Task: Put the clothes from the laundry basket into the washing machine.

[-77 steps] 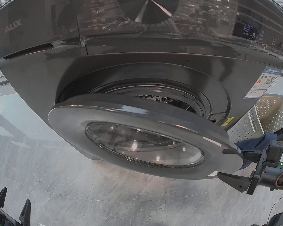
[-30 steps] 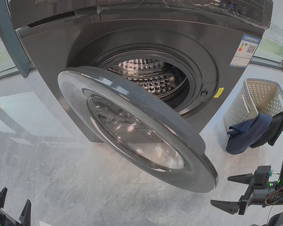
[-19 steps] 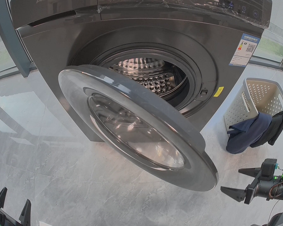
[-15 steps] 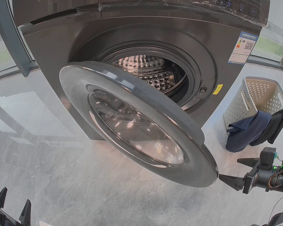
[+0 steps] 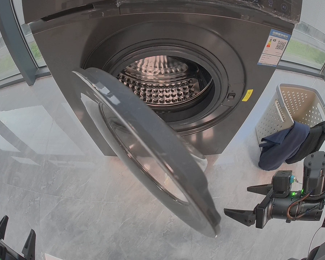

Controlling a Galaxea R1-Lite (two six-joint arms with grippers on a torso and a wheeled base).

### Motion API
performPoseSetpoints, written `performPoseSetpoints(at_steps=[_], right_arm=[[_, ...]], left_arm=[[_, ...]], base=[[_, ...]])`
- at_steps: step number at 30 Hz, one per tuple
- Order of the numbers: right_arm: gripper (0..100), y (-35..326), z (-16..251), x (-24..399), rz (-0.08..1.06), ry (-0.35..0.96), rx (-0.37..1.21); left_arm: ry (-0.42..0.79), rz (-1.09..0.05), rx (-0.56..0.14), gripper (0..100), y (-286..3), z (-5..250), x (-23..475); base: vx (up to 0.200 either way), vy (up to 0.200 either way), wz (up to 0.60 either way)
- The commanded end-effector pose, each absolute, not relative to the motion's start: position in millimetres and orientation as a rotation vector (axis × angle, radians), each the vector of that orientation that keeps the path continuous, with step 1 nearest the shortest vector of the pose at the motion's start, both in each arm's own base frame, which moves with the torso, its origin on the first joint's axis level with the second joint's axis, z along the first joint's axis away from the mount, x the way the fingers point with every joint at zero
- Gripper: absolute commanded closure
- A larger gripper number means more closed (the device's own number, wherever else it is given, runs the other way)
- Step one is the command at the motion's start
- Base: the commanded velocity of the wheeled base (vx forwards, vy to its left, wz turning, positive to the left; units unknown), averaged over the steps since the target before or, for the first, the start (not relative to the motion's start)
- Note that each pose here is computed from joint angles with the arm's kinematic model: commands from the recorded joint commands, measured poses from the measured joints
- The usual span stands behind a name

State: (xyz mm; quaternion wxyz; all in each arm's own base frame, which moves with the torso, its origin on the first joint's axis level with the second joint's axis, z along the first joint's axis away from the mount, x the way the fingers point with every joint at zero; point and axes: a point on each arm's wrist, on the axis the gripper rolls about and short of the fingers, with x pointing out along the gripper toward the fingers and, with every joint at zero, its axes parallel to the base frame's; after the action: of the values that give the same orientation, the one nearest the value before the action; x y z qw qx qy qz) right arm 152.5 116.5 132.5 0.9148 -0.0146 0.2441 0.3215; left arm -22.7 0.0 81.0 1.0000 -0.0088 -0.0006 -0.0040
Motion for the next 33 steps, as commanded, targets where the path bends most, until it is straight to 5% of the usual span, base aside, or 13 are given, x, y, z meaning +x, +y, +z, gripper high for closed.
performPoseSetpoints(at_steps=[1, 7, 16, 33], right_arm=[[0, 117, 138, 154, 0.649, 0.48, -0.016], [0, 132, 147, 201, 0.507, 0.454, 0.038], [0, 162, 136, 253, 0.487, 0.401, 0.054], [0, 199, 128, 225, 0.634, 0.435, 0.022]], left_arm=[[0.002, -0.008, -0.015, 0, 0, 76, -23], [0.002, -0.008, -0.015, 0, 0, 76, -23], [0.002, -0.008, -0.017, 0, 0, 76, -23], [0.002, -0.009, -0.017, 0, 0, 76, -23]], base=[[0.0, 0.0, 0.0], [0.0, 0.0, 0.0], [0.0, 0.0, 0.0], [0.0, 0.0, 0.0]])
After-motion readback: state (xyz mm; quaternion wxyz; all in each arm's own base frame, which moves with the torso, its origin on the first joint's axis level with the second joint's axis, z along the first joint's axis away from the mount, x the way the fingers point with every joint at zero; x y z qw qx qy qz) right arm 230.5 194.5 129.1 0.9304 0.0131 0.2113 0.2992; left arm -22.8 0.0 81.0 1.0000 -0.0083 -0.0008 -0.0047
